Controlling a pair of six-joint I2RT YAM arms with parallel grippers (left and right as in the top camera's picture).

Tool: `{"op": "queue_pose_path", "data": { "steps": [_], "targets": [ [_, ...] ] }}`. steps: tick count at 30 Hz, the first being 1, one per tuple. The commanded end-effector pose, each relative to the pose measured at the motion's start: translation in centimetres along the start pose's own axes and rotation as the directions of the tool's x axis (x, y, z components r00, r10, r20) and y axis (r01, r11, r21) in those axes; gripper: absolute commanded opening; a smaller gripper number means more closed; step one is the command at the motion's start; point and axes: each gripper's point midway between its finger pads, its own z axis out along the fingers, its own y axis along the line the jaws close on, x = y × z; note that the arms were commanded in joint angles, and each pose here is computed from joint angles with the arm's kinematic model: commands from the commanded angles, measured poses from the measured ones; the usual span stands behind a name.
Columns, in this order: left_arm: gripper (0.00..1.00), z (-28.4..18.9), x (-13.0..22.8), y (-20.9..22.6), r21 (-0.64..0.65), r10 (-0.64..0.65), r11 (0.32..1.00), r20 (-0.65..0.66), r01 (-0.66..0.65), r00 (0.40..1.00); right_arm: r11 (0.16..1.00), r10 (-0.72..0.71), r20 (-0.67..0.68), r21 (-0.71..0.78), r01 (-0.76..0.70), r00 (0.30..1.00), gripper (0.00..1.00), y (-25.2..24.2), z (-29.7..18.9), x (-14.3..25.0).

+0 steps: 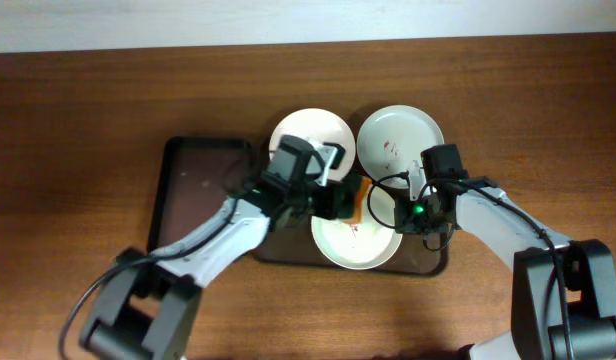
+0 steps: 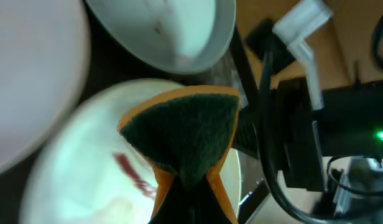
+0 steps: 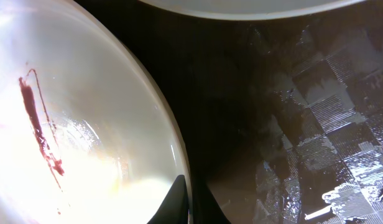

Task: Clean dirty plates on tray and stack at the side
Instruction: 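Scrub the white plate with the sponge held in the left gripper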

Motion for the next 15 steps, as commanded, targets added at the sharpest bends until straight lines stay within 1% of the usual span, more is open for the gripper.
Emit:
{"op": "queue_pose_path", "data": {
  "steps": [1, 3, 6, 10, 13, 15],
  "targets": [
    [0.0, 2.6, 2.3, -1.3, 0.074, -0.098, 0.992, -0.095, 0.105, 0.991, 1.0, -0.01, -0.005, 0.005, 0.01, 1.0, 0.04, 0.2, 0.2, -0.2],
    [0.0, 3.6, 3.2, -0.7, 0.062, -0.15, 0.985, -0.125, 0.159, 0.981, 1.0, -0.01, -0.005, 0.005, 0.01, 1.0, 0.04, 0.2, 0.2, -0.2],
    [0.0, 4.6, 4.2, -0.5, 0.088, -0.162, 0.98, -0.169, 0.179, 0.972, 1.0, -0.01, -0.005, 0.005, 0.01, 1.0, 0.04, 0.2, 0.2, -0.2],
    [0.0, 5.4, 5.1, 0.4, 0.071, -0.185, 0.977, -0.193, 0.202, 0.963, 1.0, -0.01, -0.005, 0.005, 0.01, 1.0, 0.04, 0.2, 0.2, -0.2],
    [0.0, 6.1, 5.8, 1.7, 0.029, -0.205, 0.976, -0.2, 0.215, 0.958, 1.0, -0.01, -0.005, 0.005, 0.01, 1.0, 0.04, 0.2, 0.2, -0.2],
    [0.0, 6.2, 5.0, 3.6, -0.064, -0.205, 0.978, -0.137, 0.198, 0.969, 1.0, -0.01, -0.005, 0.005, 0.01, 1.0, 0.04, 0.2, 0.2, -0.2]
  ]
}}
